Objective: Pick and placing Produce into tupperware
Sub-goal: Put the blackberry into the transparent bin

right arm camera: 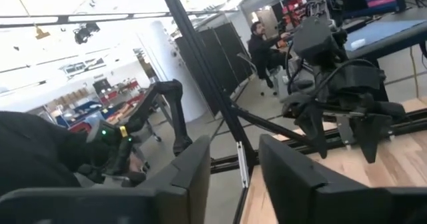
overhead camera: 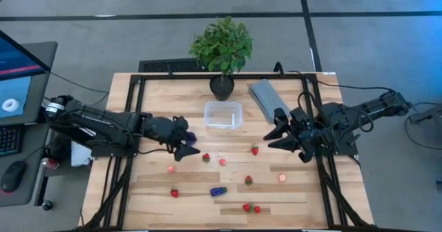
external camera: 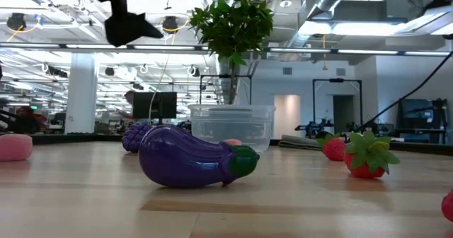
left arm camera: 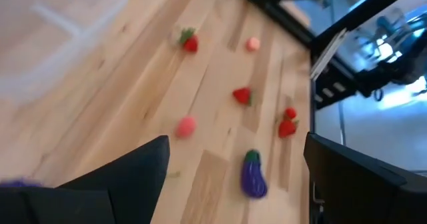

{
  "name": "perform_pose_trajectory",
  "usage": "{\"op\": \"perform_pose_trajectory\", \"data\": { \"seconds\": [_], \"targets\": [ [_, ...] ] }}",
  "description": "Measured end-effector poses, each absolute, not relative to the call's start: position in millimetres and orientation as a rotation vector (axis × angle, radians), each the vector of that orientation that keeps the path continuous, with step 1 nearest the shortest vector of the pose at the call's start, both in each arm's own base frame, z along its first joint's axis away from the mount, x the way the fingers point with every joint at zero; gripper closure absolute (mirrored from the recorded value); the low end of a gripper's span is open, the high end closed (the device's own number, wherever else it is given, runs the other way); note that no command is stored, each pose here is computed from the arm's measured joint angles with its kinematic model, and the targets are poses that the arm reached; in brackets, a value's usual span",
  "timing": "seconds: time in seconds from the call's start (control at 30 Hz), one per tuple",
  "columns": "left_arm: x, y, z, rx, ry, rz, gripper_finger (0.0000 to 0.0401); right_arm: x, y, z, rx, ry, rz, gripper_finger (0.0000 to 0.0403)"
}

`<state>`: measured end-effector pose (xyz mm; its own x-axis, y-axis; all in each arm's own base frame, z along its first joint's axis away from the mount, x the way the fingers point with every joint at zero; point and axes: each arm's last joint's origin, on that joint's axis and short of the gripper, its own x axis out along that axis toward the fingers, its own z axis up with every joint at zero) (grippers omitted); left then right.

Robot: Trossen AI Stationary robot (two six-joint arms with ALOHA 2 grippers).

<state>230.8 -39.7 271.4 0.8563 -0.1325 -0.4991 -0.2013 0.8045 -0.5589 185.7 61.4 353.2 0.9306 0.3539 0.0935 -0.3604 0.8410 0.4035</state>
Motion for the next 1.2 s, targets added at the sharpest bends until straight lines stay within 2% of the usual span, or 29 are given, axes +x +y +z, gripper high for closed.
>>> {"op": "perform_pose_trajectory", "data": {
  "seconds": [0.23, 0.37, 0.63, 0.9, 1.2],
  "targets": [
    [237, -38, 284, -0.596, 0.4, -0.003, 0.0065, 195, 62, 345, 0.448, 0.036, 0.361, 0.0124],
    [237, -36, 283, -0.591, 0.406, 0.011, 0.0065, 204, 66, 333, 0.472, 0.134, 0.383, 0.0089],
    [226, -31, 263, -0.64, 0.602, 0.206, 0.0065, 212, 68, 308, 0.529, 0.362, 0.318, 0.0094],
    [215, -23, 250, -0.795, 0.672, 0.493, 0.0065, 202, 57, 298, 0.573, 0.504, 0.222, 0.0102],
    [213, -14, 238, -0.888, 0.718, 0.656, 0.0065, 190, 45, 304, 0.593, 0.485, 0.18, 0.0102]
  ]
}}
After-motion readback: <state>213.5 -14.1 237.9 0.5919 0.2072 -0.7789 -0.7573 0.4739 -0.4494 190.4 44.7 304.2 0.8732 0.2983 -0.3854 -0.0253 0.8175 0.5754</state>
